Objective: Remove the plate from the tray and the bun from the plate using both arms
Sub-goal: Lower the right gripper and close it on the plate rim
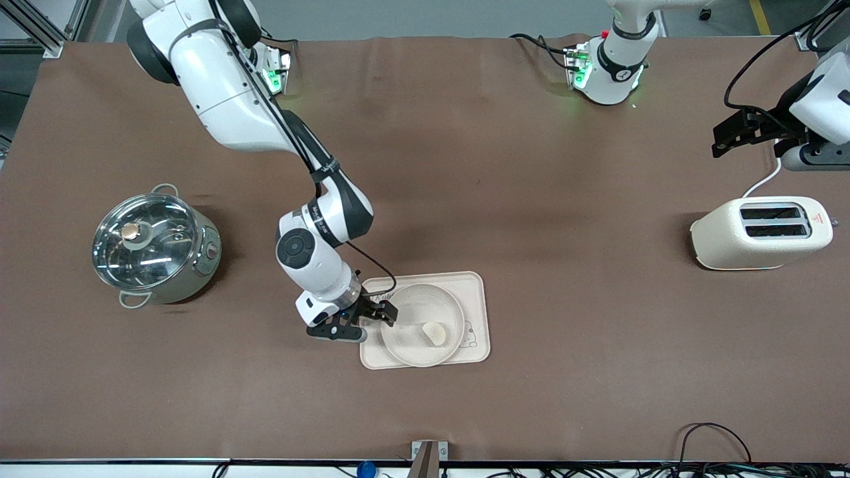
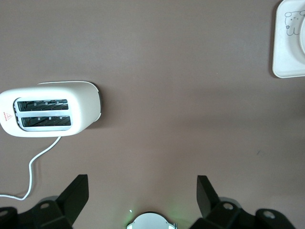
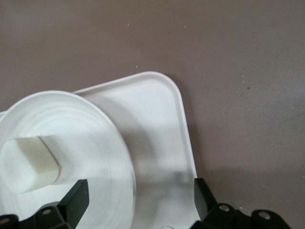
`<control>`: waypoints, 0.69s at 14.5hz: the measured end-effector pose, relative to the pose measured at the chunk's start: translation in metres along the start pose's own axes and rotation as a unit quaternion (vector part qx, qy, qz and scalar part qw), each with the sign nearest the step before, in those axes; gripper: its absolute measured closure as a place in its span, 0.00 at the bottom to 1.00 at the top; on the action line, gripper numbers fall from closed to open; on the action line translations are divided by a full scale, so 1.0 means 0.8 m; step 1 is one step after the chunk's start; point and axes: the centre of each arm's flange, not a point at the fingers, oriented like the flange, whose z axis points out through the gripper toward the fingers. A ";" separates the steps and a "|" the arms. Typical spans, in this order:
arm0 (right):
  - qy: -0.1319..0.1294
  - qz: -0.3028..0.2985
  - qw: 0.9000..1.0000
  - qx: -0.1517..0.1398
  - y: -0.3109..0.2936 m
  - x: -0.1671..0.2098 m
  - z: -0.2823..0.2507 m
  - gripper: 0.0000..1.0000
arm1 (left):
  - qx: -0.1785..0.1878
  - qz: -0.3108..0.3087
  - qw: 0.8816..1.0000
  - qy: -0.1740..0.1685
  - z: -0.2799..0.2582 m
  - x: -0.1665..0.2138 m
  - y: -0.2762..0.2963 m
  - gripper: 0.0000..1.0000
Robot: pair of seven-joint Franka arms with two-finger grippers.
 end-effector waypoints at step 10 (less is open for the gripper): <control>0.005 -0.004 1.000 -0.003 -0.004 -0.003 0.012 0.21 | 0.000 0.000 1.000 0.000 0.000 0.000 0.000 0.00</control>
